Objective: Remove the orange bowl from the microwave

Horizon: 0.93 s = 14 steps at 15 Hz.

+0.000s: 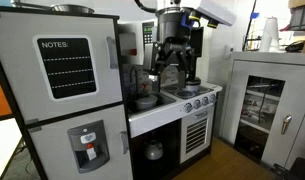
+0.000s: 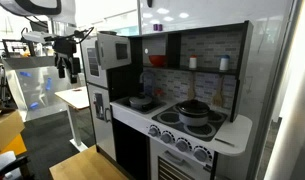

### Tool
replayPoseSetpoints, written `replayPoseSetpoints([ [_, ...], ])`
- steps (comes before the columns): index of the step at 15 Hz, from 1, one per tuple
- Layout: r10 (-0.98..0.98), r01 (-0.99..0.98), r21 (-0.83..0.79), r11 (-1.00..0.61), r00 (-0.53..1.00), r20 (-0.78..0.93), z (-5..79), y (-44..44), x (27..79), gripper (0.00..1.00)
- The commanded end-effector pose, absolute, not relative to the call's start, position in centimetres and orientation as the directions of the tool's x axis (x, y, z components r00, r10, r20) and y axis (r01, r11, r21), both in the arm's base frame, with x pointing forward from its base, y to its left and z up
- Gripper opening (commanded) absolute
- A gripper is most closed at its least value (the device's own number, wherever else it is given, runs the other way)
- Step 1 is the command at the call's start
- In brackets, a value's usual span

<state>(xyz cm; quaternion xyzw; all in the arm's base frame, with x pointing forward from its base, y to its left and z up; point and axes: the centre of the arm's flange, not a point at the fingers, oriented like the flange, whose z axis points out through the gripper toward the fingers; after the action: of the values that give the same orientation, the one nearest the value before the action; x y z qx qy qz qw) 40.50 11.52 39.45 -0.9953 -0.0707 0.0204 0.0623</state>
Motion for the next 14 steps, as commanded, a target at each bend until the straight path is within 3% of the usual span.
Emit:
replayPoseSetpoints([
  [1,0.143,0.138,-0.127,-0.982,0.989,-0.032,39.5,11.5,40.5,1.00],
  [14,0.114,0.112,-0.130,-0.985,0.993,-0.012,40.0,10.3,41.2,1.00],
])
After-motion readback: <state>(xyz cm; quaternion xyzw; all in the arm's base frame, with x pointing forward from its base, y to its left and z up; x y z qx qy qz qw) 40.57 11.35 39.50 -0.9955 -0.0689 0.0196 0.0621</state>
